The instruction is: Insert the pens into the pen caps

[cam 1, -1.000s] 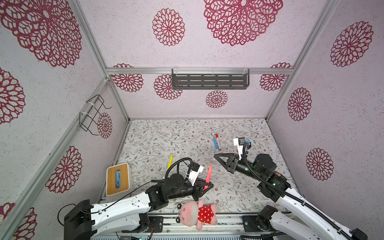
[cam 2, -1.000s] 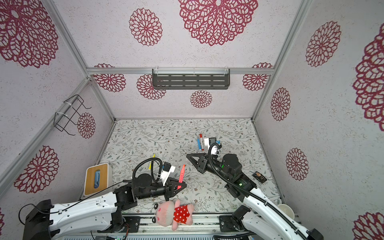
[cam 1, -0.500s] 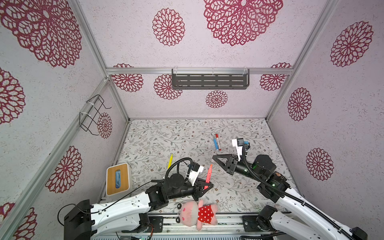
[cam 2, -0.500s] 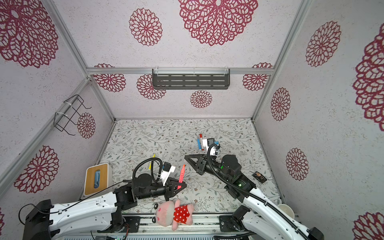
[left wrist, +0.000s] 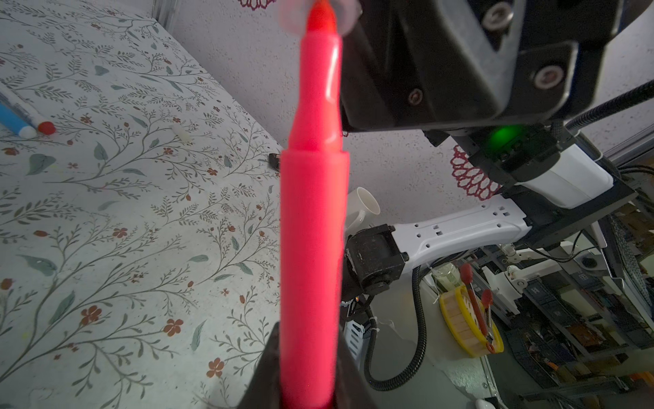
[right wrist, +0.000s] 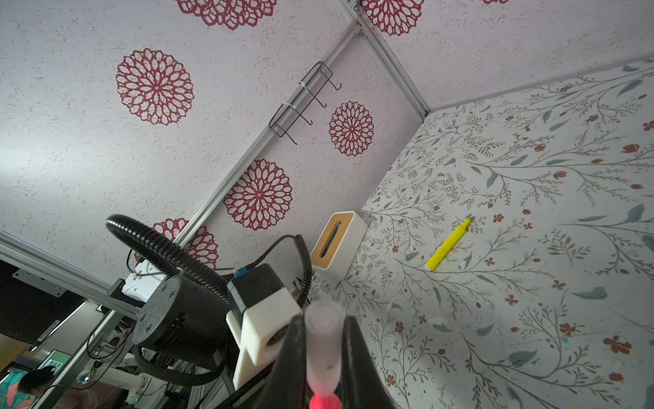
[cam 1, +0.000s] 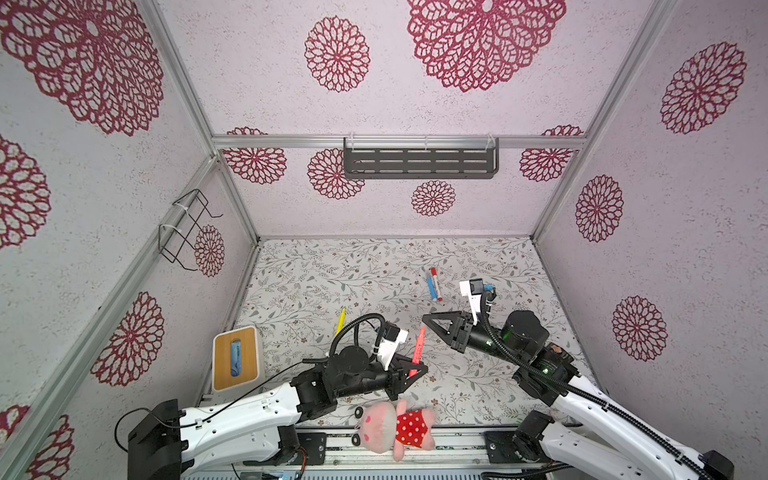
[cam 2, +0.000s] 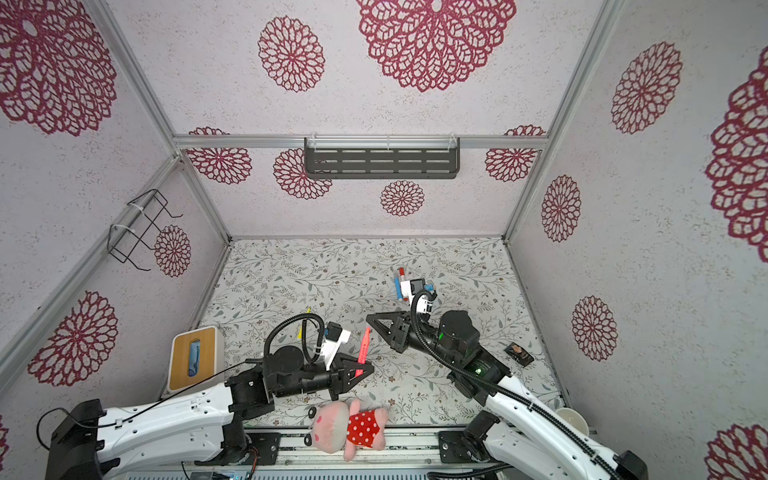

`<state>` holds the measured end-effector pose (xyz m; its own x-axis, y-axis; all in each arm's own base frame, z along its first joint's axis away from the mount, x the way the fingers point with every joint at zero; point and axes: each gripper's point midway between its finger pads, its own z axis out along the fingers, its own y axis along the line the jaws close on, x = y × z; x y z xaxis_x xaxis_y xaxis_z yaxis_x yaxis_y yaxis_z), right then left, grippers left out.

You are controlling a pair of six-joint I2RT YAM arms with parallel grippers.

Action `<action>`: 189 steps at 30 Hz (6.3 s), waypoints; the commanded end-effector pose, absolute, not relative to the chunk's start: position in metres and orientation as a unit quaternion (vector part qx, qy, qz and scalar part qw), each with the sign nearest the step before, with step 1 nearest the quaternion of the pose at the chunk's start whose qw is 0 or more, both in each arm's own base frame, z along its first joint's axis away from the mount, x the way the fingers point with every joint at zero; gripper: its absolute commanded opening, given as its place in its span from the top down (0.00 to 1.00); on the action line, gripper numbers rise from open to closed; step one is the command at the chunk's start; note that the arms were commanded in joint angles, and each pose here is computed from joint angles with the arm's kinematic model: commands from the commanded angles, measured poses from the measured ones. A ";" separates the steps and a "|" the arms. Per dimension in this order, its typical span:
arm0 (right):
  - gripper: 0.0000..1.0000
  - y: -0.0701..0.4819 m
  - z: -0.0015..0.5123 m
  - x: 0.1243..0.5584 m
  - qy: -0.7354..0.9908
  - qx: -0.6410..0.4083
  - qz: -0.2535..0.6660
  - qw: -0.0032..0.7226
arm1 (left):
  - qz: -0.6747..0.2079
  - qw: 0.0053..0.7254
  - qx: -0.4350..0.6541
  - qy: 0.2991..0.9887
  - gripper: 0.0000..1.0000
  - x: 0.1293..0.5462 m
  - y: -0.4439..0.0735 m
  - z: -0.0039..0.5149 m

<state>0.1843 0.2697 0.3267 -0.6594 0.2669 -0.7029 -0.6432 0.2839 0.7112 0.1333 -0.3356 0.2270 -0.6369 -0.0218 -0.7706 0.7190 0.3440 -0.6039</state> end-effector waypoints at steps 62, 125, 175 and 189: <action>0.47 0.271 0.318 0.145 0.715 -0.186 0.514 0.436 | -0.493 0.435 0.201 0.726 1.00 0.156 -0.318 0.243; 0.55 0.296 0.342 0.200 0.775 -0.185 0.436 0.418 | -0.456 0.429 0.216 0.749 1.00 0.144 -0.330 0.218; 1.00 0.323 0.267 0.178 0.796 -0.198 0.467 0.329 | -0.455 0.454 0.160 0.749 1.00 0.168 -0.302 0.237; 1.00 0.344 0.210 0.151 0.817 -0.222 0.433 0.310 | -0.461 0.463 0.135 0.745 1.00 0.189 -0.288 0.247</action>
<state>0.2059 0.3290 0.2720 -0.6116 0.1570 -0.7754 -0.5943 0.5559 0.5813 0.1545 -0.2961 0.1762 -0.6481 0.0363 -0.7607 0.6414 0.5646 -0.5195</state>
